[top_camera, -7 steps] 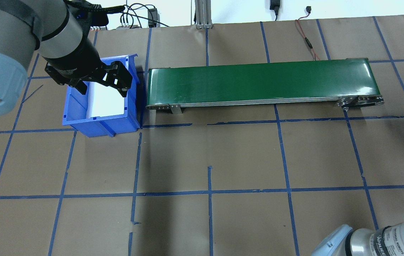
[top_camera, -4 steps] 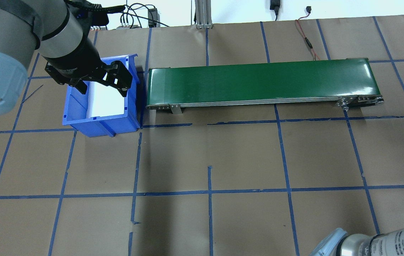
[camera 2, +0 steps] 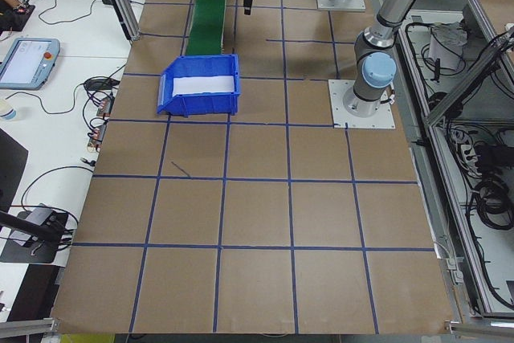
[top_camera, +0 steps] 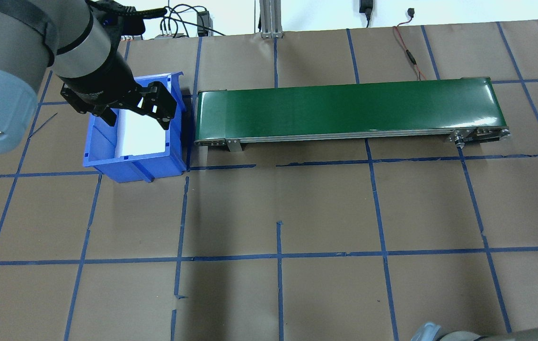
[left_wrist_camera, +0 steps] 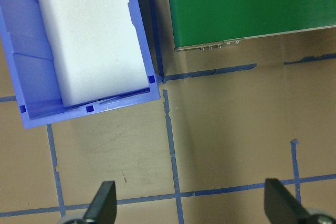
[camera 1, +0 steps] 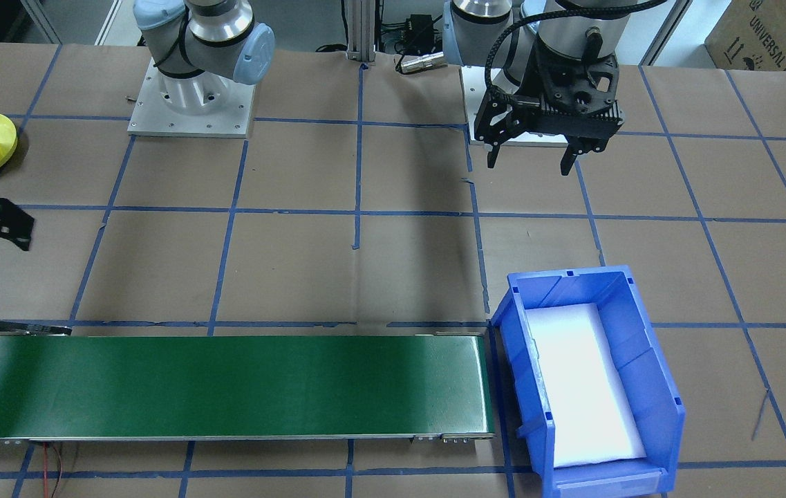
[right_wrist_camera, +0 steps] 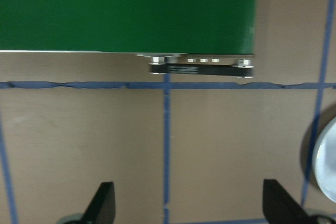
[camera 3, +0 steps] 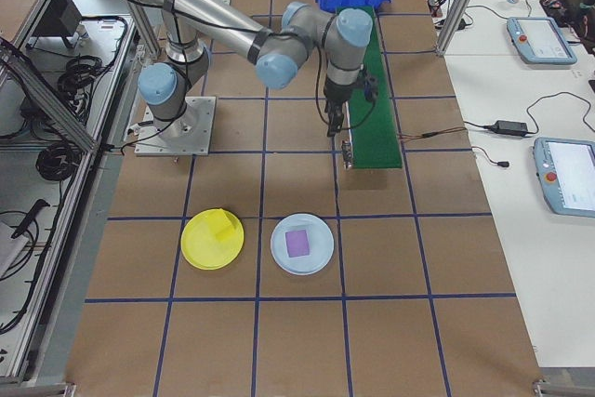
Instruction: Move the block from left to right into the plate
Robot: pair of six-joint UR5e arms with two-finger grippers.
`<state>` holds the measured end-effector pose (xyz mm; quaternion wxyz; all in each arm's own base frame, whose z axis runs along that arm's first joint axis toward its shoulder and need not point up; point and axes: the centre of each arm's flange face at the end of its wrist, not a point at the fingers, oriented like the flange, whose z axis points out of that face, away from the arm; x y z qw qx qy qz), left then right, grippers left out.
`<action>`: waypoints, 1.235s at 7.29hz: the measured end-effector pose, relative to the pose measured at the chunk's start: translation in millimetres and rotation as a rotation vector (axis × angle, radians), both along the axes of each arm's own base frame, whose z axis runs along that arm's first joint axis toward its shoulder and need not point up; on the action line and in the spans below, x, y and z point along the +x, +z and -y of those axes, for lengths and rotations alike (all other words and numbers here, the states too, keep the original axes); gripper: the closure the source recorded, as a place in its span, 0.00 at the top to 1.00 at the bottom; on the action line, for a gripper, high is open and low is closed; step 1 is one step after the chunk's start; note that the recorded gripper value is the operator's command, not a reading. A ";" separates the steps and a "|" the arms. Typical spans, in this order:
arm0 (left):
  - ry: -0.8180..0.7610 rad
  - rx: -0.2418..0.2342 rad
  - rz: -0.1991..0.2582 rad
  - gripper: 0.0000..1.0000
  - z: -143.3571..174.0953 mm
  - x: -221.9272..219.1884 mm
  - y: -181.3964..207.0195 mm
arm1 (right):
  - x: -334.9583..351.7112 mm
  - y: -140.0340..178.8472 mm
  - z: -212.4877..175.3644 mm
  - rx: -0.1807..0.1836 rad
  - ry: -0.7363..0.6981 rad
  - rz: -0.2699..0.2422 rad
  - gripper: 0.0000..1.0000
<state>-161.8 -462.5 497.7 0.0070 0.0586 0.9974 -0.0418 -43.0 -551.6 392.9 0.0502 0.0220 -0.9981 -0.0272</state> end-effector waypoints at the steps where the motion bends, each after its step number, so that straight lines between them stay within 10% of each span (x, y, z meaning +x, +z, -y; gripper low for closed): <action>1: 0.000 -0.001 0.000 1.00 0.1 -0.1 0.3 | 72.6 22.7 9.4 -0.052 0.033 0.030 1.00; 3: -0.001 -0.001 0.000 1.00 0.1 0.0 0.4 | 141.1 63.9 16.6 -0.105 0.072 0.099 1.00; 9: 0.000 -0.002 0.001 1.00 -0.3 0.5 0.9 | 197.5 114.7 -1.1 -0.049 0.058 0.124 1.00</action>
